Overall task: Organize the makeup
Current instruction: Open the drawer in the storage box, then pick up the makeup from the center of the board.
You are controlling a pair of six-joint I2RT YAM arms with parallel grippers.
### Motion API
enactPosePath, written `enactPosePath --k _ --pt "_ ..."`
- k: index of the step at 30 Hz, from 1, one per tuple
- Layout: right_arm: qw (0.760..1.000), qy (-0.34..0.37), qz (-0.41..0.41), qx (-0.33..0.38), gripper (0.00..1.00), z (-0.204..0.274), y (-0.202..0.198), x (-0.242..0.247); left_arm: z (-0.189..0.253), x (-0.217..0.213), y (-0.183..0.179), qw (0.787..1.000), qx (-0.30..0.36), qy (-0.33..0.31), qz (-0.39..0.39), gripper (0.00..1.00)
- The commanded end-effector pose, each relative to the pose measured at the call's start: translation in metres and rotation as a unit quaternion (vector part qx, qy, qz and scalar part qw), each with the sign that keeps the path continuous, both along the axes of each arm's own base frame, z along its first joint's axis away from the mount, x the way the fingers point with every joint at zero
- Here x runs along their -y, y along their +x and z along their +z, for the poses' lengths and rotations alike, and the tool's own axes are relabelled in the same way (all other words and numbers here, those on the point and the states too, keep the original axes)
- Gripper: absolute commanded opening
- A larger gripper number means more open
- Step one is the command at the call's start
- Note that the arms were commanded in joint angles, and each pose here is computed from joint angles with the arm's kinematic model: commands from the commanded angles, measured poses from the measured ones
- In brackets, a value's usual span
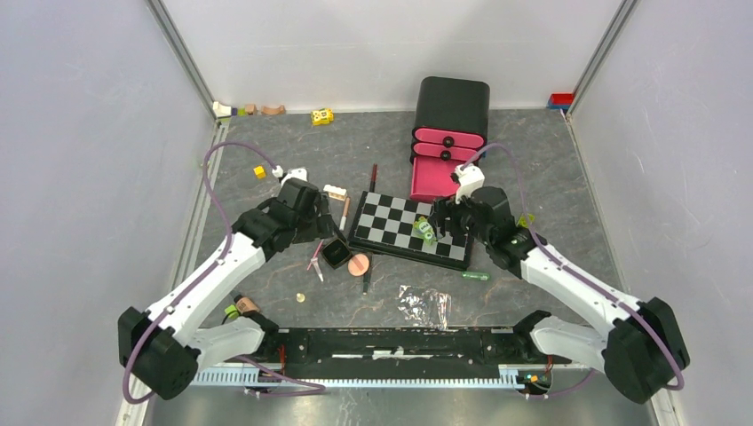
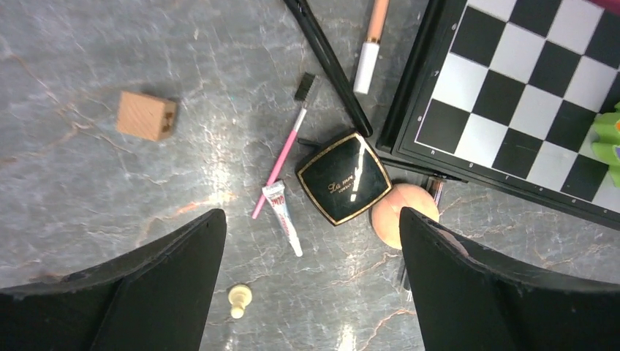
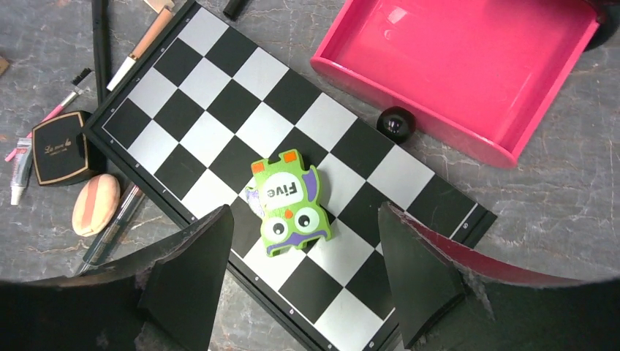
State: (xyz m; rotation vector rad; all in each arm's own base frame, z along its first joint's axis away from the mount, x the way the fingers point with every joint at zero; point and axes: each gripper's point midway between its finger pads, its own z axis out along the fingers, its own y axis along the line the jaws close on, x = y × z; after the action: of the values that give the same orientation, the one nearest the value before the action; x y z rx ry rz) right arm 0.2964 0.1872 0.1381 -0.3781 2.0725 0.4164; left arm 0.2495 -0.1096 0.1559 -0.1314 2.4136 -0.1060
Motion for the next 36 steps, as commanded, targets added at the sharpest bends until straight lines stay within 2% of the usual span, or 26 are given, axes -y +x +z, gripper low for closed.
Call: enactPosePath --k 1,9,14,24,36 --pt "0.999 0.021 -0.028 0.012 0.80 0.006 -0.007 0.009 -0.021 0.018 0.001 0.996 -0.020 -0.069 0.058 0.94" --pt "0.997 0.013 -0.069 -0.002 0.81 0.000 -0.013 0.025 -0.072 0.034 -0.008 0.979 -0.086 -0.129 0.129 0.92" --pt "0.996 0.021 -0.081 -0.014 0.81 -0.004 -0.017 0.027 -0.088 0.037 -0.009 0.978 -0.105 -0.111 0.143 0.92" --pt "0.994 0.016 -0.101 -0.031 0.82 -0.017 -0.024 0.036 -0.102 0.031 -0.007 0.971 -0.135 -0.057 0.191 1.00" --pt "0.994 0.009 -0.106 -0.034 0.82 -0.019 -0.026 0.039 -0.110 0.046 0.004 0.970 -0.134 -0.063 0.195 1.00"
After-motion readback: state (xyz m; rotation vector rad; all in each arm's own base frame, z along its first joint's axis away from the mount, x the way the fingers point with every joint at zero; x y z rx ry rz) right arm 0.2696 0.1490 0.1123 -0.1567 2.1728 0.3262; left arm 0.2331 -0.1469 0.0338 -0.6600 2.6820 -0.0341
